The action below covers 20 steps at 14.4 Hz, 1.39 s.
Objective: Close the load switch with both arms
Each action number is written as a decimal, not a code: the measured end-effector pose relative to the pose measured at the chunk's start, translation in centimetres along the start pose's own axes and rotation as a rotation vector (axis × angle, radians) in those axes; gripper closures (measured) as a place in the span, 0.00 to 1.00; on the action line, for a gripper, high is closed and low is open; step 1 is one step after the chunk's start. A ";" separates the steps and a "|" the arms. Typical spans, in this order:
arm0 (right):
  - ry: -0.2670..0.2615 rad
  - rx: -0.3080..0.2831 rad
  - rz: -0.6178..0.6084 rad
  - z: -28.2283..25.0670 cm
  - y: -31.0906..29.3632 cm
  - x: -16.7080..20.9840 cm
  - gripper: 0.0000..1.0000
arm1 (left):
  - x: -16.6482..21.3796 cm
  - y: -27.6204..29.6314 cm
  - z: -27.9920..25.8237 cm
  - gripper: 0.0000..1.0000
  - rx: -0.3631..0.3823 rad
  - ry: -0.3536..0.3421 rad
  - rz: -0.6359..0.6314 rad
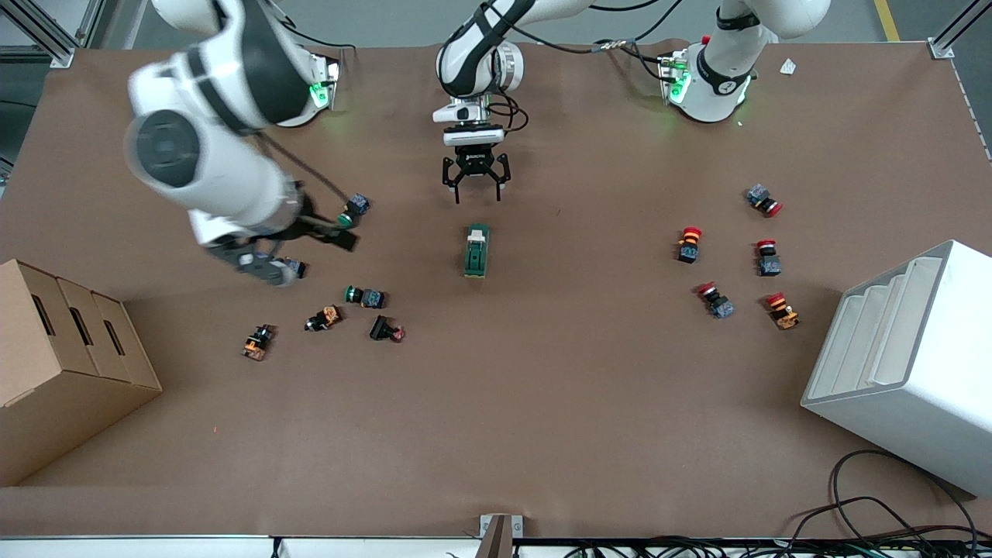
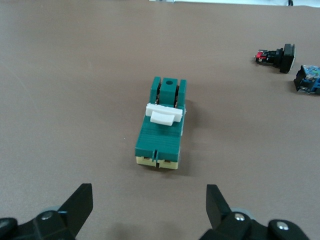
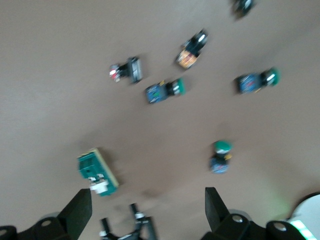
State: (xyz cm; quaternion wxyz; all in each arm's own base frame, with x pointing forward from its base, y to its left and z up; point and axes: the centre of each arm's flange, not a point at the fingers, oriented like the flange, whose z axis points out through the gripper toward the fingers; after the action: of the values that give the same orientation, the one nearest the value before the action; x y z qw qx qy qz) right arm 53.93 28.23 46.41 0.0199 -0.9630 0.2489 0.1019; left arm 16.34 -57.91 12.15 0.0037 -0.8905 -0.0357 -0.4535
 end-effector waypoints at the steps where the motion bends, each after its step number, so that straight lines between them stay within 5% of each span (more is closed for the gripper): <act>1: 0.006 0.012 0.019 1.6 -1.3 -1.3 0.00 | -0.8 -0.3 0.3 0.00 -0.006 0.028 0.007; 6: 0.045 0.045 0.092 9.5 -6.6 -6.4 0.00 | -4.2 -1.8 2.4 0.00 -0.042 0.159 -0.006; 20: 0.108 0.114 0.166 25.5 -12.4 -17.7 0.00 | -5.3 -2.3 4.6 0.00 -0.116 0.298 0.071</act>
State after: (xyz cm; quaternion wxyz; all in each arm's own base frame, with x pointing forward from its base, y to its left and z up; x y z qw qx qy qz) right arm 40.00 49.76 24.93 0.0528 -0.9404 0.3339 0.0367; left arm 16.74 -55.78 5.11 -0.0265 -0.8130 0.0228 -0.5812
